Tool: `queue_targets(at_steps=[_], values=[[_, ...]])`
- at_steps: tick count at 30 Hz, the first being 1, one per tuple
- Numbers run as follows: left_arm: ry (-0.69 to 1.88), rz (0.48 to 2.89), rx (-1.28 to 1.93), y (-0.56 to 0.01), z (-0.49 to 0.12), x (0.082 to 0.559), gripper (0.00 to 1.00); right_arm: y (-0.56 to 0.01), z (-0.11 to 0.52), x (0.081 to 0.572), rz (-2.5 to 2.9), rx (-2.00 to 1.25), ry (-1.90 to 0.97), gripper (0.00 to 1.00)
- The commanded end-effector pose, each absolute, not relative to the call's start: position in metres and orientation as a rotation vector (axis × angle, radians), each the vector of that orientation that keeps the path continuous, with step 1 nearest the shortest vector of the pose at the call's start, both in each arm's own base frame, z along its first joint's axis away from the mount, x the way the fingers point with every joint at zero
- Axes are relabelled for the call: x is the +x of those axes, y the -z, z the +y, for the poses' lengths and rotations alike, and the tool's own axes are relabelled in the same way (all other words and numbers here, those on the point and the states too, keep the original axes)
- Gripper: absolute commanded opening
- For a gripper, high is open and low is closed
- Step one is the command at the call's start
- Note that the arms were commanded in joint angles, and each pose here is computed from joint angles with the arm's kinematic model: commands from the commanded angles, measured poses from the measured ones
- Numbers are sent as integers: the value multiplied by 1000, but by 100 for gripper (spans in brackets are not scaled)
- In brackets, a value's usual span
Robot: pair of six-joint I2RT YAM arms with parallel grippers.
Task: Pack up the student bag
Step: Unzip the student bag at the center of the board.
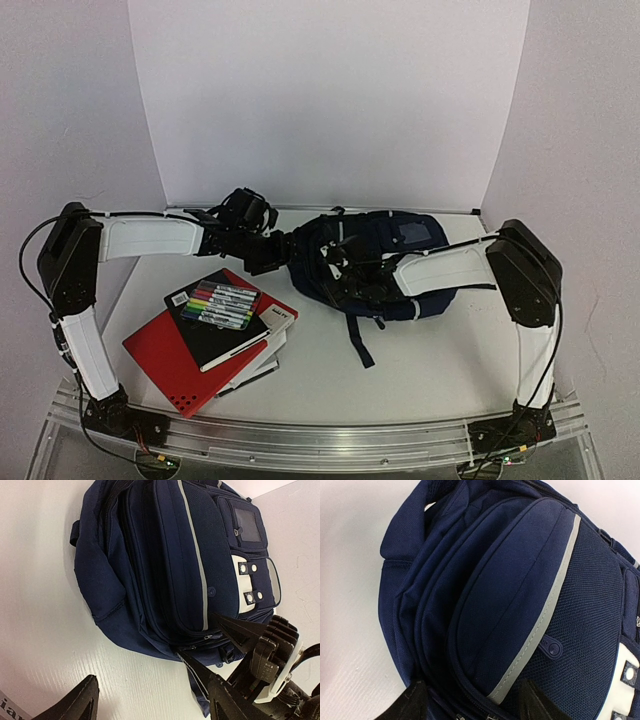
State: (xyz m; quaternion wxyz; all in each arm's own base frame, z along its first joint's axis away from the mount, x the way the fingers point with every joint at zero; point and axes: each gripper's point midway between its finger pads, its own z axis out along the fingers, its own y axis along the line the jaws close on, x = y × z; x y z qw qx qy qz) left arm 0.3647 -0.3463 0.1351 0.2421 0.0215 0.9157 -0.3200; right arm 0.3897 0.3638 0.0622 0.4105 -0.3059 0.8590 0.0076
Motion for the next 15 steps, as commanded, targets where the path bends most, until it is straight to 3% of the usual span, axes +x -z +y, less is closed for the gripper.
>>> queue_targets(at_steps=[1, 4, 8, 15], values=[[924, 2440, 78, -159, -351, 364, 75, -93, 374, 397, 2124, -673, -136, 67], [925, 2444, 75, -157, -351, 364, 75, -117, 377, 398, 2101, -622, -192, 72], [929, 2452, 72, -154, -352, 363, 75, -132, 373, 406, 2081, -557, -153, 69], [923, 2446, 66, -156, -350, 363, 74, -105, 378, 419, 2109, -571, -76, 66]])
